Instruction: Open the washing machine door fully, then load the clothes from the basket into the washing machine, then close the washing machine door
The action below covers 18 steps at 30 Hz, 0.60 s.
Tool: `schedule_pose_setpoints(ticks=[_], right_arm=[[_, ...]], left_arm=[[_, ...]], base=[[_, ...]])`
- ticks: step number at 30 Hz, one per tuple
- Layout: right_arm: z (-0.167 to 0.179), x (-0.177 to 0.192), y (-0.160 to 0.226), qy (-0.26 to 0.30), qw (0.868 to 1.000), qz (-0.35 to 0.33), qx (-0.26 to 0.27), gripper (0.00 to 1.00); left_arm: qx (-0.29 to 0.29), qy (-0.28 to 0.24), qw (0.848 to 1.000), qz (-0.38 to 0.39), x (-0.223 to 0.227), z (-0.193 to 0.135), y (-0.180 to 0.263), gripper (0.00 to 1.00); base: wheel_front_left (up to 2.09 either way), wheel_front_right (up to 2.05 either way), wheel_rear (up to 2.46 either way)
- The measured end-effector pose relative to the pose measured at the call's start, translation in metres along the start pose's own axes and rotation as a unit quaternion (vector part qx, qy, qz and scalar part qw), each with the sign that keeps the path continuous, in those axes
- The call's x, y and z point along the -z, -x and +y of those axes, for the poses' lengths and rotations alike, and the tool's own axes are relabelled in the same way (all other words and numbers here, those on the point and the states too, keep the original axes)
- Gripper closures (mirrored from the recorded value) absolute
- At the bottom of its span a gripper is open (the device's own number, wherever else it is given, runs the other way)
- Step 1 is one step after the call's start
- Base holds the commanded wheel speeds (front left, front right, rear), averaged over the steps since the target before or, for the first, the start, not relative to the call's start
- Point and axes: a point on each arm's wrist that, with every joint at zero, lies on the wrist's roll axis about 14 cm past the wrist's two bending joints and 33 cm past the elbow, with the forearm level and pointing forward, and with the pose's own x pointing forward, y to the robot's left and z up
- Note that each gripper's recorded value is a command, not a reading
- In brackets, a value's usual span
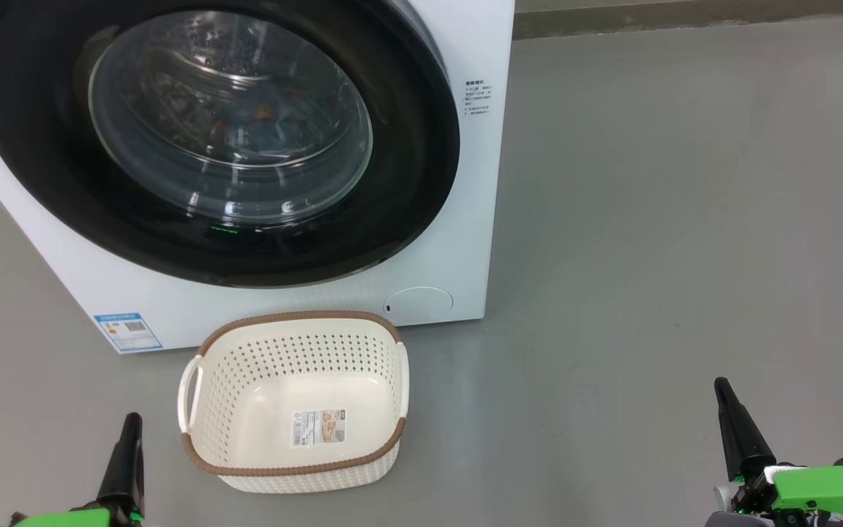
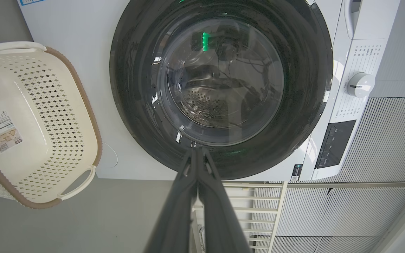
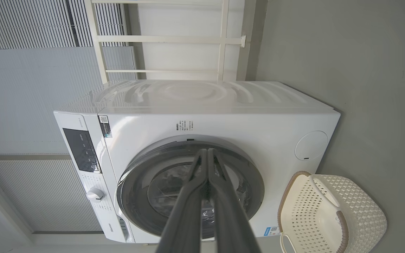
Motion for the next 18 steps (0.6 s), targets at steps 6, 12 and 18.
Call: schedule_pose_setpoints(ticks=[6, 12, 18], right_arm=[[0.0000, 0.0000, 0.0000, 0.000, 1.000, 0.000, 0.000, 1.00], [0.0000, 0.0000, 0.0000, 0.000, 1.000, 0.000, 0.000, 1.00], [0.0000, 0.0000, 0.0000, 0.000, 1.000, 0.000, 0.000, 1.00]], left_arm=[[0.000, 0.000, 1.000, 0.000, -0.0001, 0.0000, 0.0000, 1.00], [0.000, 0.000, 1.000, 0.000, -0.0002, 0.0000, 0.0000, 1.00], [0.000, 0.000, 1.000, 0.000, -0.0002, 0.0000, 0.0000, 1.00]], base=[[0.00, 0.00, 0.00], [0.00, 0.00, 0.00], [0.00, 0.00, 0.00]])
